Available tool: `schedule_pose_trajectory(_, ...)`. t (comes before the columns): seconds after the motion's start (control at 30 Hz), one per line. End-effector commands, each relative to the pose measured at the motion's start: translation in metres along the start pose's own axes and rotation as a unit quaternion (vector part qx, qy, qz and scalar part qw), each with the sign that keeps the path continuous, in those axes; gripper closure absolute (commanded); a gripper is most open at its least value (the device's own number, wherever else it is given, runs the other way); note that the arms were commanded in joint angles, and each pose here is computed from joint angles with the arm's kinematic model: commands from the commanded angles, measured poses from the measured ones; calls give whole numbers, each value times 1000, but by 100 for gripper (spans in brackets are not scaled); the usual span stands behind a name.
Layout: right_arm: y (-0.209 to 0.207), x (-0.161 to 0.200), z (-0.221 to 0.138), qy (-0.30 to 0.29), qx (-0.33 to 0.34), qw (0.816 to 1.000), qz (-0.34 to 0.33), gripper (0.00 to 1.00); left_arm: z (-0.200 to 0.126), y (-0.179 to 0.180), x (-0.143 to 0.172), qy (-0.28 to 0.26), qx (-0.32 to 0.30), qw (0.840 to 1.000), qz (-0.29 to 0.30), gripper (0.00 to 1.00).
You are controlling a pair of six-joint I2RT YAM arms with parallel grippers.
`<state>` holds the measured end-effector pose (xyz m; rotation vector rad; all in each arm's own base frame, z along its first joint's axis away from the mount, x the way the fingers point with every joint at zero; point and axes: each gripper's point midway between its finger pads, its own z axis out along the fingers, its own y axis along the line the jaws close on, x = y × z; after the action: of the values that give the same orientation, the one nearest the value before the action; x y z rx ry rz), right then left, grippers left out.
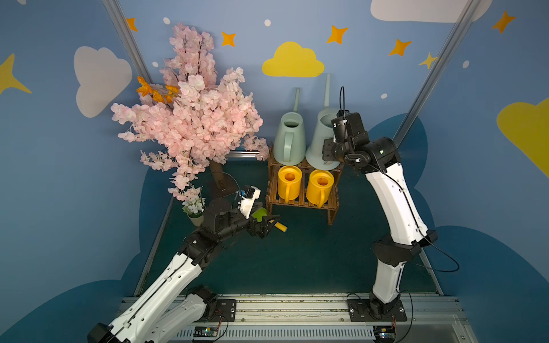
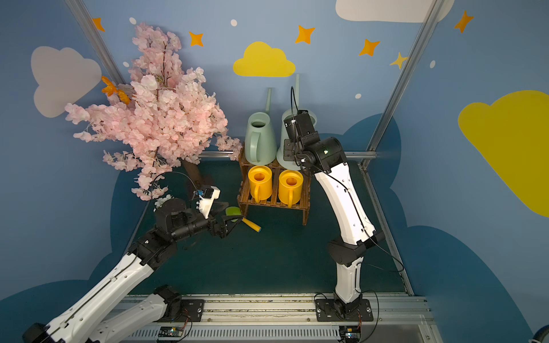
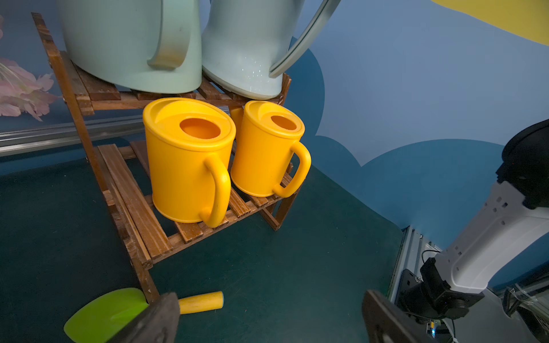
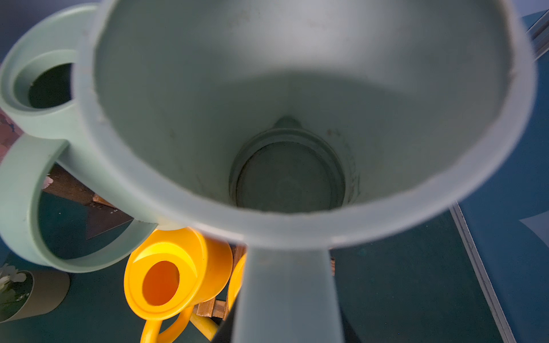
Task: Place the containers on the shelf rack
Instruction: 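Place the container on the shelf.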
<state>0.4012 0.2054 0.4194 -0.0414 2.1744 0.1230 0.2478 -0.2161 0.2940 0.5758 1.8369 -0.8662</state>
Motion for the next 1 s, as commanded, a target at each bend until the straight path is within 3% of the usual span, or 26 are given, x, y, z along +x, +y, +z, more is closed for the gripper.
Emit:
schedule_pose_trajectory(0.0,0,-13,-5,-24,-2,1000,15,83,-2,0,0,-4,-3,1000,7,0)
schedule_pose_trajectory(0.6,1,-22,-13,-42,-12,999,23,65,-1,2,2,-2,-7,1000,1,0)
schedule_pose_trajectory(0.97,-8,-36,-53,-78,-27,996,34,49,0,11,0,-7,-30,999,10,0)
